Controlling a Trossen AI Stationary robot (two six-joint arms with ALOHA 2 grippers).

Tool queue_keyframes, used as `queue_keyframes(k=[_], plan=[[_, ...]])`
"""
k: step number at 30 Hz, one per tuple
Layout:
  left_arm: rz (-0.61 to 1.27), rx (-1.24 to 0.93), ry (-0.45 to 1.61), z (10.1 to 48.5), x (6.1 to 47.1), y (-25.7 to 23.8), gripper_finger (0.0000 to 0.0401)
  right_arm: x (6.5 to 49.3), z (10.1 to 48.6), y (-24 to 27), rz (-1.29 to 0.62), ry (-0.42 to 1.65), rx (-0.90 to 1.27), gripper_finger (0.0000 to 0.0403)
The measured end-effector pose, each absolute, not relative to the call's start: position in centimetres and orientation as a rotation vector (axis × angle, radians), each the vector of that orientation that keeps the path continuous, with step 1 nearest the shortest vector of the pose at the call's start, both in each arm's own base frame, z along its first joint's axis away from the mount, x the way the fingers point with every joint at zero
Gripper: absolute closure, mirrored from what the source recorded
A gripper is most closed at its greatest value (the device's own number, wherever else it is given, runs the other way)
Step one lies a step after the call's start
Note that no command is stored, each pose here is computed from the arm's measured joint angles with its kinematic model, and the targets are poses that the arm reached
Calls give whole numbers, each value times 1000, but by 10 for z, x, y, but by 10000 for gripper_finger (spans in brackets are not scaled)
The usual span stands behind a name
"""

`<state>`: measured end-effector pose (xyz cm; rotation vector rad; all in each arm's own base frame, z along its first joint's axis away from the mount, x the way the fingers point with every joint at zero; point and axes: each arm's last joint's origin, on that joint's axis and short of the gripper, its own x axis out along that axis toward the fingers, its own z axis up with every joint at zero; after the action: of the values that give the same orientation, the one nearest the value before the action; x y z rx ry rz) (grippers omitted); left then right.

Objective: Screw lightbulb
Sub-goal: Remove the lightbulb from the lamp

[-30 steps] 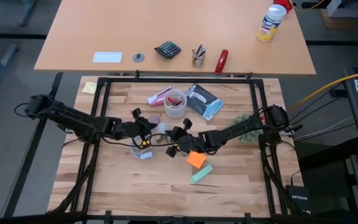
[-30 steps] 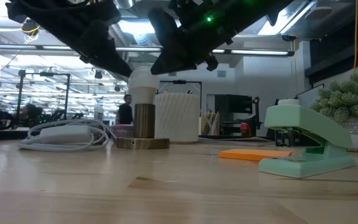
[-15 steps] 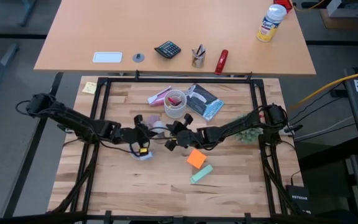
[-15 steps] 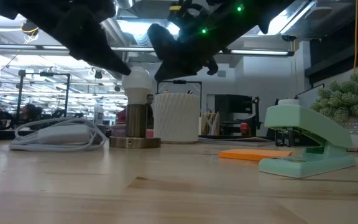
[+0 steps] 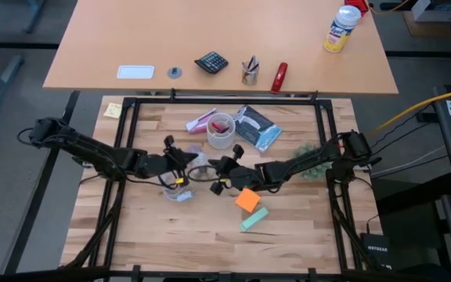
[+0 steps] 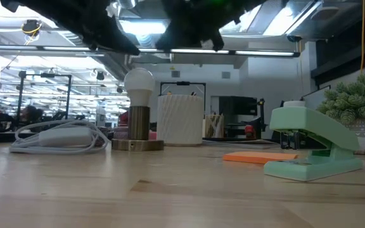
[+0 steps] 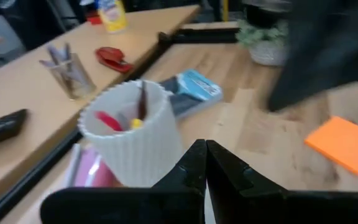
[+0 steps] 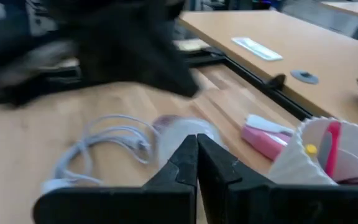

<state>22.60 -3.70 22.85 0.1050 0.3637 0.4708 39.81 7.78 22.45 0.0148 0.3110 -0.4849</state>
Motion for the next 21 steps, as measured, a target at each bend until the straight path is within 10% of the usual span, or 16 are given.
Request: queue_keyframes(k=[21], plan=[[447,72,513,218,222,-11,400,414,185,72,-517,333,38,396]])
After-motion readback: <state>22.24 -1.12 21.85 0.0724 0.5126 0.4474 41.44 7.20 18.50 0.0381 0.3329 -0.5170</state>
